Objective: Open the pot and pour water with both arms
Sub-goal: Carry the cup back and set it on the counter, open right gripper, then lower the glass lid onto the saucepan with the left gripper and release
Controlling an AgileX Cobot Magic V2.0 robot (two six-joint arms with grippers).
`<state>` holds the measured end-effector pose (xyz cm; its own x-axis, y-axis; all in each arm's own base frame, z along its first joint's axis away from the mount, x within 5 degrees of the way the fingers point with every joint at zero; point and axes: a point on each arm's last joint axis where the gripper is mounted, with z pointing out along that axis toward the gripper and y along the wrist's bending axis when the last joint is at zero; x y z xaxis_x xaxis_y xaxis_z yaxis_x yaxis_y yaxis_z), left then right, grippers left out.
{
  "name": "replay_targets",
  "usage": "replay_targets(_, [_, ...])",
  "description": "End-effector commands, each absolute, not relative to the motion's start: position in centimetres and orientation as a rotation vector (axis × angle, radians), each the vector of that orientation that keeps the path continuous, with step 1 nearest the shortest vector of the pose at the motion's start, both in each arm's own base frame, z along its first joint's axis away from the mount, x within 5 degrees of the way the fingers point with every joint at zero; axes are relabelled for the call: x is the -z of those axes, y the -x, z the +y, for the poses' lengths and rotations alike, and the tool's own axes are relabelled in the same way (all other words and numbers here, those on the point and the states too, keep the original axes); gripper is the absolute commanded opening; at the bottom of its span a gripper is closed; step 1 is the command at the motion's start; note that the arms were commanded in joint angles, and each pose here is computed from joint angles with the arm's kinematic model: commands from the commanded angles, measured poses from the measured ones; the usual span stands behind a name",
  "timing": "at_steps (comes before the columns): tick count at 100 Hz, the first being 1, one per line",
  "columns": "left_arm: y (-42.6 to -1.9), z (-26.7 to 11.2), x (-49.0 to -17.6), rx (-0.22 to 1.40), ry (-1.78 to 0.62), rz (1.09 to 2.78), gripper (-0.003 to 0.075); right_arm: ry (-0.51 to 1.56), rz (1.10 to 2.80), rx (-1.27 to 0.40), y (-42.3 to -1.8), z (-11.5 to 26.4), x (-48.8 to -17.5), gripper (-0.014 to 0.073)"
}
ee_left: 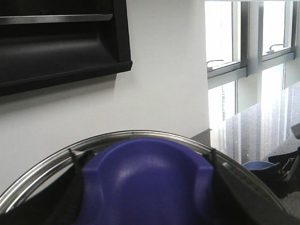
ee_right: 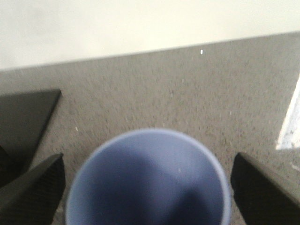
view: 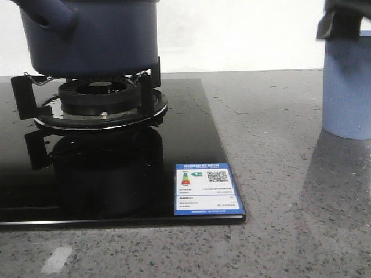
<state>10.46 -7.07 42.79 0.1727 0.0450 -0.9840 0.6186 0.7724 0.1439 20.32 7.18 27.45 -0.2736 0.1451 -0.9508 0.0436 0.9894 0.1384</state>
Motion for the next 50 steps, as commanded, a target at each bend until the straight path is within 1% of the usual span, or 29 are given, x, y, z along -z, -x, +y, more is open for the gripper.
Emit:
replay_targets(1, [-10.5,-6.9,-44.1,0.466,-0.535,1.319,0.0250,-0.134,1.704,-0.068,-19.8,6.3,-30.3,0.0652])
replay_targets(13, [-11.2,-7.1,-43.8,0.469,-0.537,1.343,0.0250,-0.130,1.654,-0.085,-18.8,5.7,-31.5,0.0652])
replay_targets(23, [-12.3,-7.5,-43.3,0.469,-0.538,1.379,0.0250,-0.090,1.621,-0.130,-17.7,5.5,-32.6,0.0648])
replay_targets(30, [-13.5,-7.9,-43.2,0.459,-0.543,1.405,0.0250,-0.066,1.582,-0.172,-16.7,5.3,-33.7,0.0603])
replay_targets(35, [-14.5,-8.3,-43.4,0.452,-0.551,1.417,0.0250,-0.057,1.548,-0.211,-16.1,5.2,-34.7,0.0531])
replay_targets(39, [-15.3,-8.6,-43.7,0.455,-0.553,1.426,0.0250,-0.045,1.524,-0.249,-15.5,5.1,-35.4,0.0439])
replay_targets(40, [-15.5,-8.7,-43.7,0.456,-0.555,1.428,0.0250,-0.044,1.514,-0.259,-15.3,5.0,-35.7,0.0402])
replay_targets(42, [-16.0,-8.9,-43.9,0.456,-0.555,1.432,0.0250,-0.033,1.508,-0.279,-15.1,5.1,-36.0,0.0364])
replay_targets(45, [-16.9,-9.3,-44.0,0.458,-0.559,1.444,0.0250,-0.017,1.491,-0.311,-14.6,5.1,-36.5,0.0259])
replay_targets(46, [-17.0,-9.3,-44.3,0.459,-0.560,1.439,0.0250,-0.006,1.490,-0.325,-14.5,5.2,-36.6,0.0237])
replay_targets(47, [-17.2,-9.4,-44.3,0.459,-0.560,1.441,0.0250,-0.003,1.481,-0.335,-14.3,5.1,-36.8,0.0193])
replay_targets(49, [-17.7,-9.6,-44.5,0.459,-0.560,1.445,0.0250,0.013,1.478,-0.355,-14.0,5.2,-37.0,0.0148])
replay_targets(50, [-18.1,-9.8,-44.4,0.461,-0.563,1.453,0.0250,0.017,1.470,-0.364,-13.8,5.2,-37.2,0.0104])
